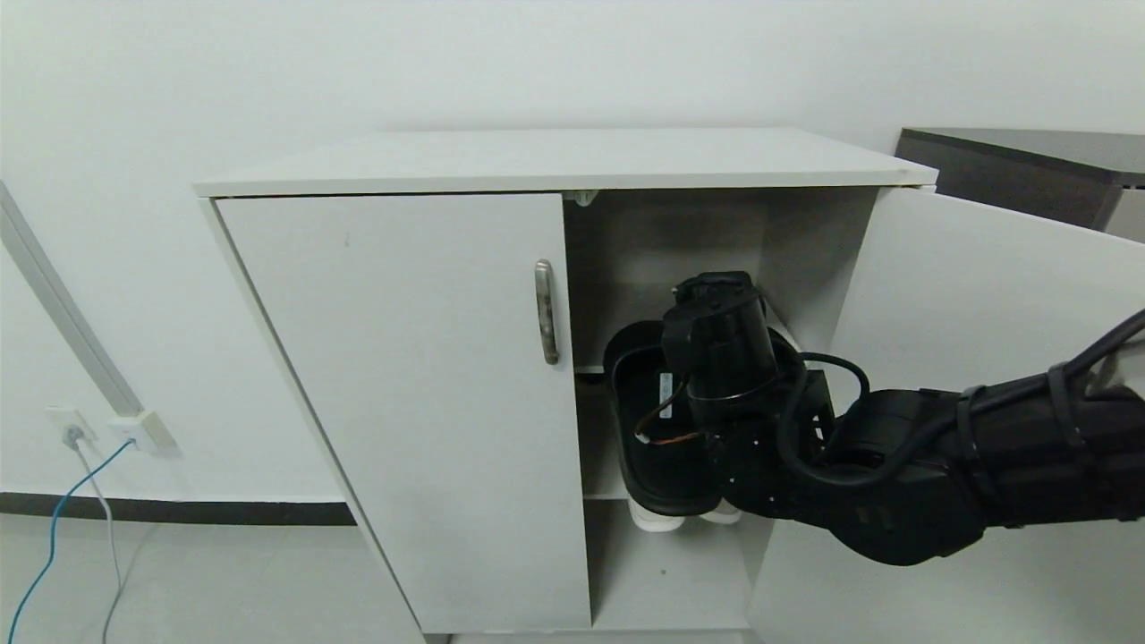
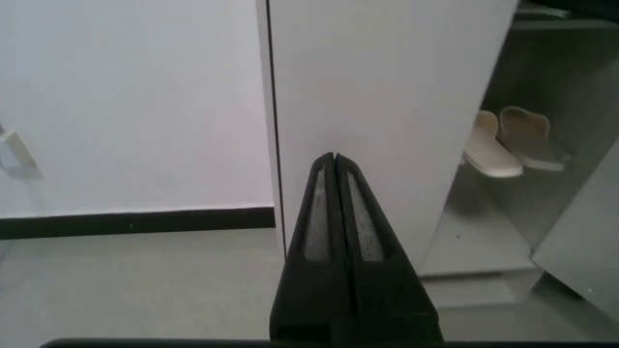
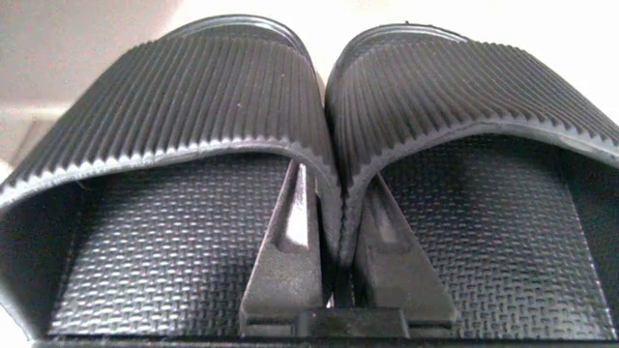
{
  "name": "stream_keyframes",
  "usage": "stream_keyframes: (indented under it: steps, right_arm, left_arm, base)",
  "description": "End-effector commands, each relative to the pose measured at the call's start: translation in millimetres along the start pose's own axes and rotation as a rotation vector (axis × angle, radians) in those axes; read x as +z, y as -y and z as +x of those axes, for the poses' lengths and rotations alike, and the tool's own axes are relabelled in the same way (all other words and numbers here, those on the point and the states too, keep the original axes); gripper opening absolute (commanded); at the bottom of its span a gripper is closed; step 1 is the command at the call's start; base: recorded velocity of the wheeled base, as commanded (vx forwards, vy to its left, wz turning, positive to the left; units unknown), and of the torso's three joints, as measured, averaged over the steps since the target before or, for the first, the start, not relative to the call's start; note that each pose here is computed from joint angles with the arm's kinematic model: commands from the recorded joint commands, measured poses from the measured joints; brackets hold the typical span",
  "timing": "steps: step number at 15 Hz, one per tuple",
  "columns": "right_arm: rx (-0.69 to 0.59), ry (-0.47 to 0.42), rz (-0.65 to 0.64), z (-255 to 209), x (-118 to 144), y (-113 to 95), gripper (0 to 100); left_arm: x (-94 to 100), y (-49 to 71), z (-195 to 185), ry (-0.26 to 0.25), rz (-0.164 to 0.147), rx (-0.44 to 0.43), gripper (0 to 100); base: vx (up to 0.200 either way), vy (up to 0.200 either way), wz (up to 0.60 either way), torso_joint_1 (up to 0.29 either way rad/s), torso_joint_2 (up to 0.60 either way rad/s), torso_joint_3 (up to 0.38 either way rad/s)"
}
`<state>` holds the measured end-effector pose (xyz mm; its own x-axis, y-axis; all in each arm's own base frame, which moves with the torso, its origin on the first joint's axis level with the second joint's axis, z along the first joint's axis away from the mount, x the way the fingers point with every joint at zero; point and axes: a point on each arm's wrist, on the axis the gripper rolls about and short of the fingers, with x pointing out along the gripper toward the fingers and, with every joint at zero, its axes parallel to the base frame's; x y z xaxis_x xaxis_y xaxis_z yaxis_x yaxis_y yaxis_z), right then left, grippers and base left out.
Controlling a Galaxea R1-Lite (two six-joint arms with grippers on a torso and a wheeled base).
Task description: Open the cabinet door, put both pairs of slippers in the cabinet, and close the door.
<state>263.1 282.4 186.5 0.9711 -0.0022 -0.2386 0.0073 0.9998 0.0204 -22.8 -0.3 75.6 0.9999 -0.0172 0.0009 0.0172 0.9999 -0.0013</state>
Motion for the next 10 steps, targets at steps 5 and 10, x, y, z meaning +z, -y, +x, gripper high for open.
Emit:
stream_keyframes:
  steps: [5, 10]
  right_arm:
    - [-0.002, 0.001, 0.0, -0.4, 0.4, 0.6, 0]
    - [-0.005, -0.008, -0.017, 8.9, -2.5, -0.2, 0]
  left_arm:
    - [0.1, 0.0, 0.1, -0.001, 0.0, 0.0, 0]
    - [0.1, 0.0, 0.0, 0.001, 0.0, 0.0, 0]
  base:
    - [0.0, 0.0, 0.0, 0.0, 0.0, 0.0]
    - [0.0, 0.0, 0.0, 0.0, 0.0, 0.0]
